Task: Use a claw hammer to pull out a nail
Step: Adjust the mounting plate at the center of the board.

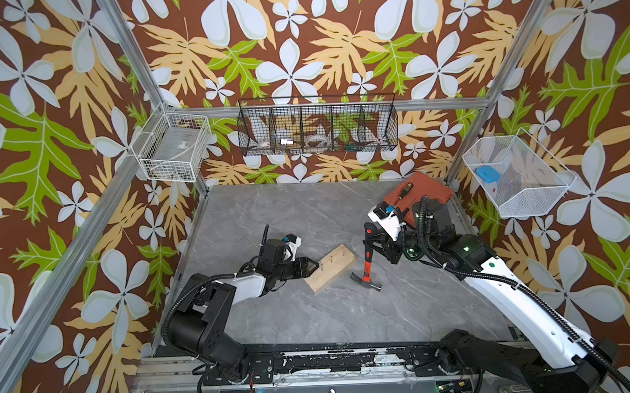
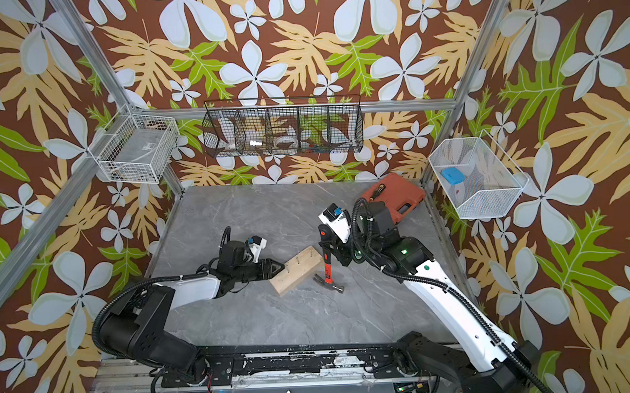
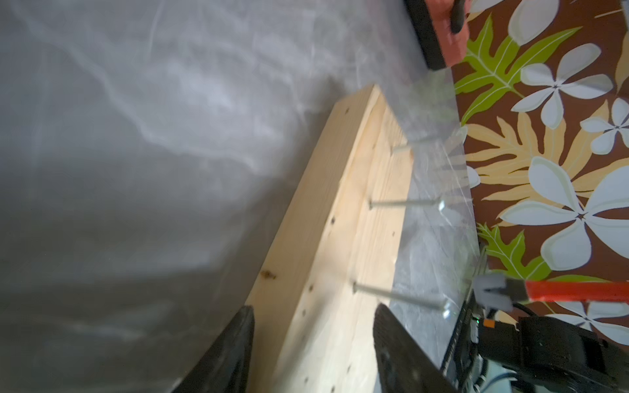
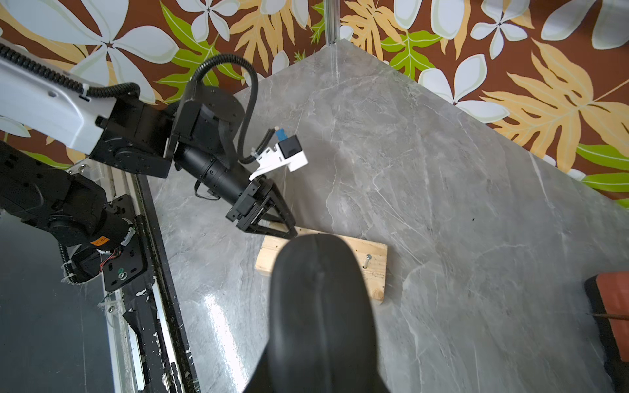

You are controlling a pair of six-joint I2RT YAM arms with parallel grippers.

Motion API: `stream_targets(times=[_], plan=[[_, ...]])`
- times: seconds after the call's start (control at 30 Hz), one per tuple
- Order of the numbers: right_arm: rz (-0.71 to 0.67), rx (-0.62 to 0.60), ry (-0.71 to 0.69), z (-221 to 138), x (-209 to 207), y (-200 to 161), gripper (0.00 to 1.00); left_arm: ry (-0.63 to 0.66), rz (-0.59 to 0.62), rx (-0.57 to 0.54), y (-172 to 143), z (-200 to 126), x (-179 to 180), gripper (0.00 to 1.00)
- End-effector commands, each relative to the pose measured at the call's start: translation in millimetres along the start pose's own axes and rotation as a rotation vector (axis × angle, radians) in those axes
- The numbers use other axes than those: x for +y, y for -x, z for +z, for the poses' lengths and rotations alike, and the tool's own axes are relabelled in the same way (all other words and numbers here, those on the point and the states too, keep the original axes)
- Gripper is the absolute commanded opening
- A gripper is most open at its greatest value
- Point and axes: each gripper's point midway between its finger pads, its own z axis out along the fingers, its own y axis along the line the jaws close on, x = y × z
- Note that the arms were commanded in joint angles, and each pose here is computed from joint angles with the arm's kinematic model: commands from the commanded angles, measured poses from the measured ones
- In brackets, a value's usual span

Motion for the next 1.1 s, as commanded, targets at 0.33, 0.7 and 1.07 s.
stream_targets(times=[0.33,0.7,1.07], plan=[[-0.019,-0.087,0.025,-3.6,5.2,22.4,0.0,-0.174,0.028,-0.022,-22.1,4.6,-53.2,0.59],[-0.02,-0.12,-0.08,-27.0,-3.4,37.6,0.0,-0.249,0.057,0.11,-48.9,47.5,-93.4,0.59],[0.015,-0.169,-0.278,-62.6,-24.6,54.6,0.0,-0.281,0.08,0.124,-30.5,96.1,-141.0,0.64]])
